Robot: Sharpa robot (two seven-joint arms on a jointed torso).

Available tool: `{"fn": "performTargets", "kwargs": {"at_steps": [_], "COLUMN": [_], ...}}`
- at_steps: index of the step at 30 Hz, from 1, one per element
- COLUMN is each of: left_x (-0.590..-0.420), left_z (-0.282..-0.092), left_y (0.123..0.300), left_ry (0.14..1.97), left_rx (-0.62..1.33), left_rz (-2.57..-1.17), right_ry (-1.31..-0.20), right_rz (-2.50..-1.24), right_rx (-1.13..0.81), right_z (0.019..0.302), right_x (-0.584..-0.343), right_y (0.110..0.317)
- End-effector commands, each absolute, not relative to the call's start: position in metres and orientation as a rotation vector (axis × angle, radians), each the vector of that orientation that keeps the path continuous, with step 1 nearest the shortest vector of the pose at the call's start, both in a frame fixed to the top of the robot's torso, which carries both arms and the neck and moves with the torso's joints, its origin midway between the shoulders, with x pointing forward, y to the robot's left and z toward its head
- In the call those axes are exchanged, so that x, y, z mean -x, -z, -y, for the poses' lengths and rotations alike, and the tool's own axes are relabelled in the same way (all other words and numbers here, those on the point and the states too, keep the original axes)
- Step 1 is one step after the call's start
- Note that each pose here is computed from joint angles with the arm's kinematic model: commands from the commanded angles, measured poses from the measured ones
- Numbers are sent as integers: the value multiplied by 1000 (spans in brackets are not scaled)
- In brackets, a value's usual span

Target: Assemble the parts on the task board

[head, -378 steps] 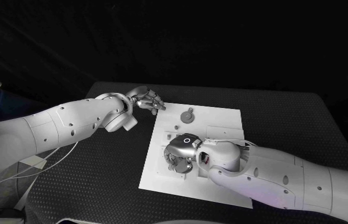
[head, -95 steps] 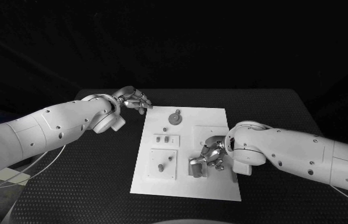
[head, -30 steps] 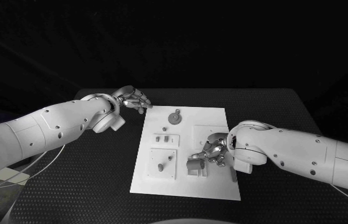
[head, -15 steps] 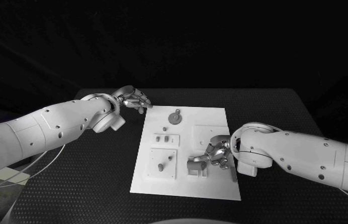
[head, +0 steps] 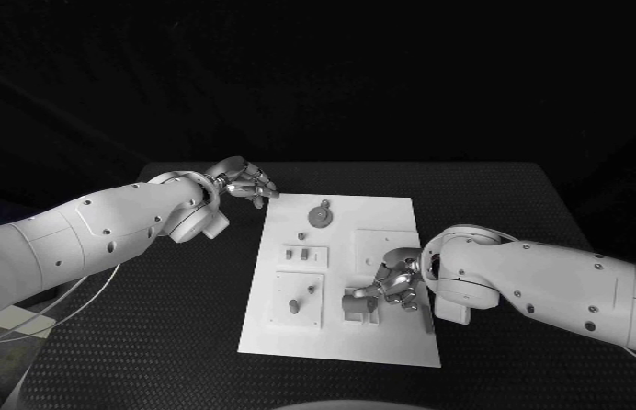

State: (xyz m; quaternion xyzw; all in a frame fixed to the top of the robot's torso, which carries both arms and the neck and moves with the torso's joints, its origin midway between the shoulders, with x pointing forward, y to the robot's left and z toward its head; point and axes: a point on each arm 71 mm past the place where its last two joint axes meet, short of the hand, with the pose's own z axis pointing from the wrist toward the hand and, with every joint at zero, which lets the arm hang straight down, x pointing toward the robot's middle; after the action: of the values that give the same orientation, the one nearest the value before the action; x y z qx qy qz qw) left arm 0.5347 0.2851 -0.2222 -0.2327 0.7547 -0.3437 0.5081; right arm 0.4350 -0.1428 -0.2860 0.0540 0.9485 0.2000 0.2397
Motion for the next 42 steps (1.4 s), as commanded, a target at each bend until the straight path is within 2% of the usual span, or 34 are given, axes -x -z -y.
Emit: {"fn": "performTargets", "kwargs": {"at_steps": [1, 14, 32, 42], "left_x": [-535, -534, -534, -534], "left_z": [-283, -284, -284, -284], "left_y": [222, 222, 222, 222], "left_ry": [843, 843, 843, 842], "left_rx": [559, 559, 559, 560], "left_rz": [-1822, -1823, -1823, -1823], "right_ry": [-569, -546, -568, -599], "right_rz": [-2628, -2653, -2649, -2601], "right_rx": [-90, -51, -5, -39], "right_z": [140, 143, 128, 123], "right_x": [-431, -428, -425, -427], "right_y": [287, 287, 286, 284]}}
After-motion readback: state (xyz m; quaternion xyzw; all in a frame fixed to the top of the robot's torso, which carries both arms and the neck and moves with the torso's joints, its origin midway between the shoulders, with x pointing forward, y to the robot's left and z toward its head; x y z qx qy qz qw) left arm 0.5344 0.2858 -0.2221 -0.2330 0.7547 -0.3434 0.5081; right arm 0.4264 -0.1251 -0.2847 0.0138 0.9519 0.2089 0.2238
